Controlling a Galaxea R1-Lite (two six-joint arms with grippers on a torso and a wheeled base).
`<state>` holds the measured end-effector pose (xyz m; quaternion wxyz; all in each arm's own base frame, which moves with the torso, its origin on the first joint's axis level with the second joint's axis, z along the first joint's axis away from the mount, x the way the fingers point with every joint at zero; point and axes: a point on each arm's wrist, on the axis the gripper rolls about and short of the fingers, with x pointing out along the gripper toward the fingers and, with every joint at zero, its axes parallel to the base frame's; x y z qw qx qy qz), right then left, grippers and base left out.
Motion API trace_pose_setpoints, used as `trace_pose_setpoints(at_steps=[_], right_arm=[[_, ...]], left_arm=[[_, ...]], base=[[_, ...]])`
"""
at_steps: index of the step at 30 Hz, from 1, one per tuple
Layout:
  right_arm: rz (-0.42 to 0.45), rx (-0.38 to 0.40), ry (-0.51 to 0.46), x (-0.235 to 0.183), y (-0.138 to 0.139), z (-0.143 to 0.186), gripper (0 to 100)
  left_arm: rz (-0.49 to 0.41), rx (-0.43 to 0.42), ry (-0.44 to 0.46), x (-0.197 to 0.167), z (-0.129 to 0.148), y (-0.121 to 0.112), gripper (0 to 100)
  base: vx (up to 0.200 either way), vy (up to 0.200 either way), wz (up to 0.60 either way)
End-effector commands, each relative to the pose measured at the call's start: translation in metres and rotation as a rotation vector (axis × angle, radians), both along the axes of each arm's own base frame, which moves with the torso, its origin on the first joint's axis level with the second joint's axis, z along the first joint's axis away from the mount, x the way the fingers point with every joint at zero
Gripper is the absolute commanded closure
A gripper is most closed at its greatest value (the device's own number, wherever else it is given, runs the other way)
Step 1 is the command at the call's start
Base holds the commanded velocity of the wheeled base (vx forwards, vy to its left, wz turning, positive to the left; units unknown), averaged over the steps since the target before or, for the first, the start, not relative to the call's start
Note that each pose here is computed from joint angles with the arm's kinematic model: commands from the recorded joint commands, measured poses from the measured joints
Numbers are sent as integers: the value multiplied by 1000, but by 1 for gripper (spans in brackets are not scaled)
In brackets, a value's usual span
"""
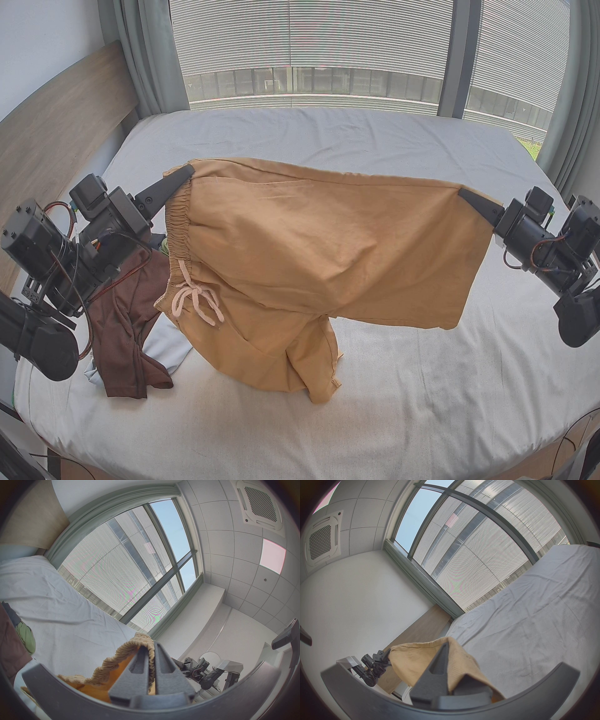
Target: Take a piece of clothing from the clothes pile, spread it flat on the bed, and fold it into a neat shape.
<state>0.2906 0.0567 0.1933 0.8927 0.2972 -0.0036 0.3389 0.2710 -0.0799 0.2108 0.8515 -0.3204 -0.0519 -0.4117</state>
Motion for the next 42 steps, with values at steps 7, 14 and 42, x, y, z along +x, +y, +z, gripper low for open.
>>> trace_pose_setpoints(at_steps=[7,14,42], right_arm=[[-22,0,-97,-14,-7,47,100],[-38,-23,-106,-21,-11,62,100],[-79,-118,-39,-11,-19,26,100]], left_arm=[[35,6,24,4,-6,9,100],[55,13,59,10,-15,13,100],[99,14,37,4,-9,29,100]], base=[[0,0,0],[0,0,0],[0,0,0]])
